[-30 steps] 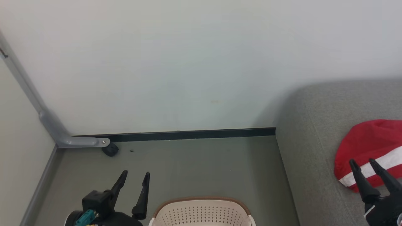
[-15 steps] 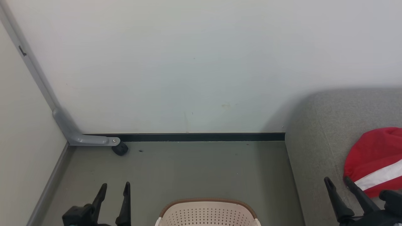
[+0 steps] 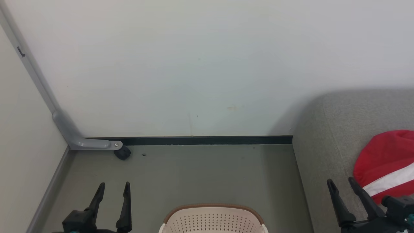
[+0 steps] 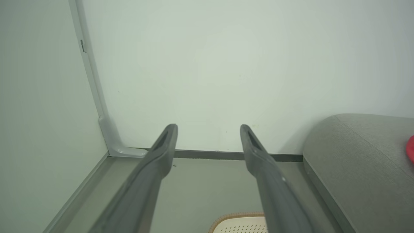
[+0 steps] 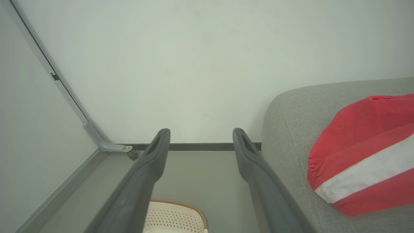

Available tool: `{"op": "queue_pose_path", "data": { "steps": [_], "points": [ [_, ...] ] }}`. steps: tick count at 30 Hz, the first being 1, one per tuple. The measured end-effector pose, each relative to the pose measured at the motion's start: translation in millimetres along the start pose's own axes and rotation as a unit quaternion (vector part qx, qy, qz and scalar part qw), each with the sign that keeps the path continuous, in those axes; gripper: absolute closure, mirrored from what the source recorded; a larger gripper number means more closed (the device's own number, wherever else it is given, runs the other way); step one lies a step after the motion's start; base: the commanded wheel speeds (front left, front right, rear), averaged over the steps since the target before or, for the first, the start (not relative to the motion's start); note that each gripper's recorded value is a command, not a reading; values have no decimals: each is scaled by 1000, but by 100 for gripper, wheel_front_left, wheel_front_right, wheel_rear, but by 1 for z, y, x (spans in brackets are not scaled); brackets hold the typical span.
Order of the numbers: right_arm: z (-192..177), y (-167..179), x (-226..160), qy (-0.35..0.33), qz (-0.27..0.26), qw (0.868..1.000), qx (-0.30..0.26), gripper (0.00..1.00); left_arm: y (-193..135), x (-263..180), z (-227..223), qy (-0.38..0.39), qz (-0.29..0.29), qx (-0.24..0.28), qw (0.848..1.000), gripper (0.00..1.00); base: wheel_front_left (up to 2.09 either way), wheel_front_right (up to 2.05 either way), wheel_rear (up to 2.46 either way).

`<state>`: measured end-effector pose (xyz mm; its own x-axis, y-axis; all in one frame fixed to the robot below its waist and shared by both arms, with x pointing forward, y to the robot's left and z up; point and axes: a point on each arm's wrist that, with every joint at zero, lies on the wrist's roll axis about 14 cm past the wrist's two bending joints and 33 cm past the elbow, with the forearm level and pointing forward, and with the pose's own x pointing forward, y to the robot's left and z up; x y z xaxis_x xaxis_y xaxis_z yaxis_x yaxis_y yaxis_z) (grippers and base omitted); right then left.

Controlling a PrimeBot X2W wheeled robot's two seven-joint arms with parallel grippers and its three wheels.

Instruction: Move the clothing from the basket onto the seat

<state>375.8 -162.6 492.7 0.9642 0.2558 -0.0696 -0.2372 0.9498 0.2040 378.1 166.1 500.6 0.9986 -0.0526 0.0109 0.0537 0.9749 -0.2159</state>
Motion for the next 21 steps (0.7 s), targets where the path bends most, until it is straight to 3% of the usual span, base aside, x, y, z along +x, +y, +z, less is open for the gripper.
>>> {"op": "queue_pose_path", "data": {
  "steps": [9, 21],
  "points": [
    [14, -2, 1, -25, -3, 999, -36, 0, -2, -2, -3, 2, 1, 8, 1000, 0, 0, 0, 0],
    [10, -8, -5, -28, -18, 999, -34, 0, -4, 1, -3, -1, 1, 18, 1000, 0, 0, 0, 0]
  ]
}}
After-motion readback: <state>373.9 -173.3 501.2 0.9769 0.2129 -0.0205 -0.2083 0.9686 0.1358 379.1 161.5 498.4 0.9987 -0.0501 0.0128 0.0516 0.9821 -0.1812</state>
